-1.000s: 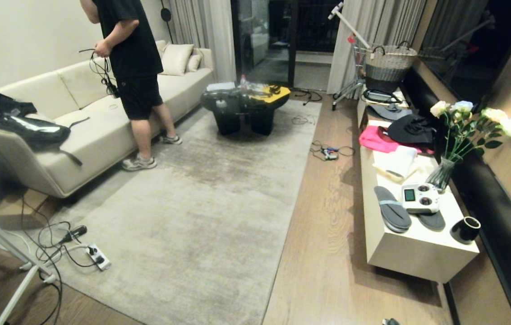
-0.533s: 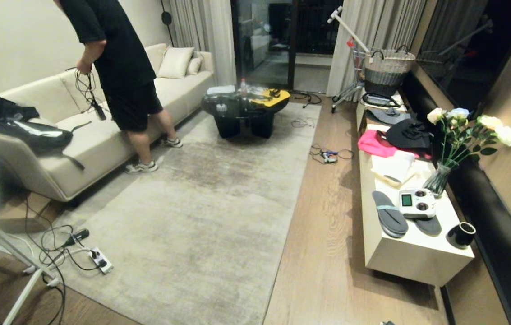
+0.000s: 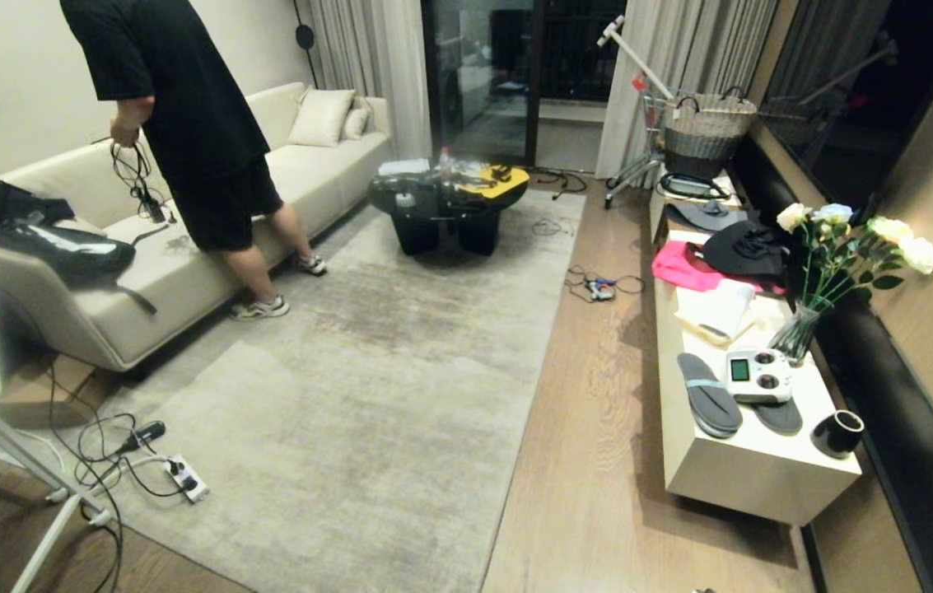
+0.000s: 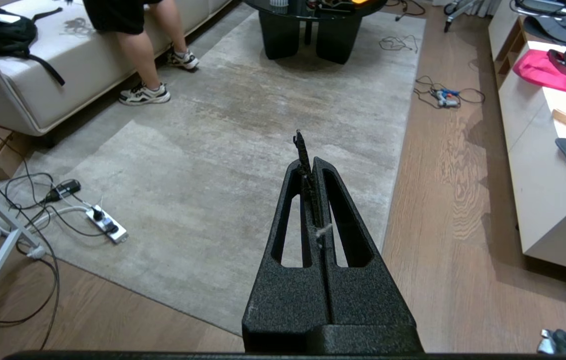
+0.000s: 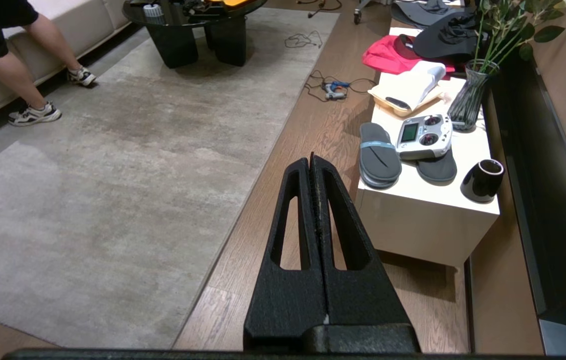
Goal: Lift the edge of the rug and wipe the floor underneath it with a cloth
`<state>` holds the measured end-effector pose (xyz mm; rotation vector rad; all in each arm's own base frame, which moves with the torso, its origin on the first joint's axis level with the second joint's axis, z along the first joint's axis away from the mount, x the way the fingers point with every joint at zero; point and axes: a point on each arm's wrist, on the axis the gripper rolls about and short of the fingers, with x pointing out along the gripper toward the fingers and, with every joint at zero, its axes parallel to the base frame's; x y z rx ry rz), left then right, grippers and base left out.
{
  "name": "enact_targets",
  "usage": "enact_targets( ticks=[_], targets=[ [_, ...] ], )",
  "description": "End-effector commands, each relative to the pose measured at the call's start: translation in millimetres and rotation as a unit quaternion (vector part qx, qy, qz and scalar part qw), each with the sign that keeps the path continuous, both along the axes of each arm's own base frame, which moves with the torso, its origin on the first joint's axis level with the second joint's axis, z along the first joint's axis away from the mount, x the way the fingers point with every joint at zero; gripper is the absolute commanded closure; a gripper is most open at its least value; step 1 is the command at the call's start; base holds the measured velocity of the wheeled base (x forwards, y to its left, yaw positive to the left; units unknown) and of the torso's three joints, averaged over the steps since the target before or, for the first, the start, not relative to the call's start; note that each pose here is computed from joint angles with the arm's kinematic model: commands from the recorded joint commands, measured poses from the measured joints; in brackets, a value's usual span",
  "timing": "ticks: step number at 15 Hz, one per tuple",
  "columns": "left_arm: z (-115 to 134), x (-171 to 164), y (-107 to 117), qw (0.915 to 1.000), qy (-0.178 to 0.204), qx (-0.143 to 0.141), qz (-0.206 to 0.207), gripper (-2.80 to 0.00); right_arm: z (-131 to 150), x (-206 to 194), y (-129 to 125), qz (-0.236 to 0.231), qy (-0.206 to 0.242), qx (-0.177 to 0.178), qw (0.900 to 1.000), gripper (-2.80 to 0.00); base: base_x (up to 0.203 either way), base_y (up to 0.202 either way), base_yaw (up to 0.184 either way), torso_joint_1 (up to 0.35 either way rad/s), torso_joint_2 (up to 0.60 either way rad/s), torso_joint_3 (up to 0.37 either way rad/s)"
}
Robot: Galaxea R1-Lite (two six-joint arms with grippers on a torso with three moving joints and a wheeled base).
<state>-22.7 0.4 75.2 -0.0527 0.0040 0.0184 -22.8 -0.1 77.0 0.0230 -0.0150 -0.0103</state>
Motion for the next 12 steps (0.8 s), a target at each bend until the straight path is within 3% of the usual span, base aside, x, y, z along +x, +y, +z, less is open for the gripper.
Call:
enact_targets(
  ticks=[1, 12],
  targets=[
    [0.0, 0.0, 0.0, 1.0000, 0.000, 0.000, -0.001, 0.00, 0.1, 0.1, 0.0, 0.000, 0.001, 0.000, 1.000, 0.00, 0.000, 0.000, 0.000, 0.000, 0.00, 0.000],
    [0.0, 0.0, 0.0, 1.0000, 0.000, 0.000, 0.000, 0.00, 0.1, 0.1, 0.0, 0.000, 0.001, 0.000, 1.000, 0.00, 0.000, 0.000, 0.000, 0.000, 0.00, 0.000]
  ],
)
